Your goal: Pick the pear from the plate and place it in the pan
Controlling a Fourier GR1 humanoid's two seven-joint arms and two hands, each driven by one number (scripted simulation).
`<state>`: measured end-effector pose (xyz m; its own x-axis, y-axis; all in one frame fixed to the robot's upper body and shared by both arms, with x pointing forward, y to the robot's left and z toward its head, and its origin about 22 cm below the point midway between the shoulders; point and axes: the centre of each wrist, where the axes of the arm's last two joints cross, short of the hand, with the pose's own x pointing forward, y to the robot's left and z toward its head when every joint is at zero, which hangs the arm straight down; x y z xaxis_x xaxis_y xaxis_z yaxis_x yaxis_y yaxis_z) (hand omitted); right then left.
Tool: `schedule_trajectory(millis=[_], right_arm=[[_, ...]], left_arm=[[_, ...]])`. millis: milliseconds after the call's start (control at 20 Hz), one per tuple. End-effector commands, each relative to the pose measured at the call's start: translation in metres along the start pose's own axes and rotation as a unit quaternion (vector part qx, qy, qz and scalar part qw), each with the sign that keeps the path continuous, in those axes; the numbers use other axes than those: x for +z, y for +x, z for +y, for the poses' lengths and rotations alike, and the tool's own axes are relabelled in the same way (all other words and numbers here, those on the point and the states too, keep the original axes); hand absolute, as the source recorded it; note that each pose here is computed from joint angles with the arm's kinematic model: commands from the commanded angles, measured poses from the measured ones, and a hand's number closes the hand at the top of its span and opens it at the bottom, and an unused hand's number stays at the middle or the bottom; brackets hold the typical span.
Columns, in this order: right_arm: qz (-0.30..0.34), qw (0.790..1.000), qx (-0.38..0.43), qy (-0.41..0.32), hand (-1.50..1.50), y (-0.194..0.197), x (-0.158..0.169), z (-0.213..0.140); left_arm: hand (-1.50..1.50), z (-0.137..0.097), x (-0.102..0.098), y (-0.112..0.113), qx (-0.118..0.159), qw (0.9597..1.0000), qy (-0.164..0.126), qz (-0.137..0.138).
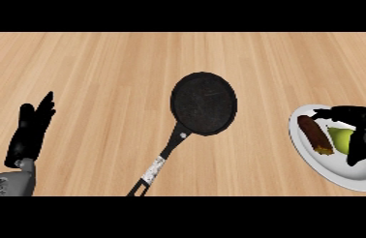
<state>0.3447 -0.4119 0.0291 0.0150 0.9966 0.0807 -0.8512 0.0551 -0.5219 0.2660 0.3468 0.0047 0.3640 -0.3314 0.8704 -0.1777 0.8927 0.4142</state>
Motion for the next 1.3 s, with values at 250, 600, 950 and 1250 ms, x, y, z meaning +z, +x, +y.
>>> schedule_trajectory(millis=[250,600,950,1250], right_arm=[[-0.027,0.996,0.068,-0.059,1.5,-0.004,-0.002,0.014],[-0.011,0.994,0.025,-0.102,1.5,0.001,-0.02,0.039],[0.023,0.951,-0.065,-0.301,1.5,0.02,-0.012,0.068],[-0.059,0.855,-0.06,-0.511,1.5,0.064,0.025,0.043]], left_arm=[[0.0,0.005,0.017,0.005,-0.005,1.0,-0.007,0.003],[0.0,0.007,0.003,0.0,-0.003,1.0,0.005,0.001],[0.0,0.036,0.009,-0.014,-0.001,0.9986,0.038,0.036],[0.0,0.03,0.016,-0.024,0.002,0.9984,0.037,0.043]])
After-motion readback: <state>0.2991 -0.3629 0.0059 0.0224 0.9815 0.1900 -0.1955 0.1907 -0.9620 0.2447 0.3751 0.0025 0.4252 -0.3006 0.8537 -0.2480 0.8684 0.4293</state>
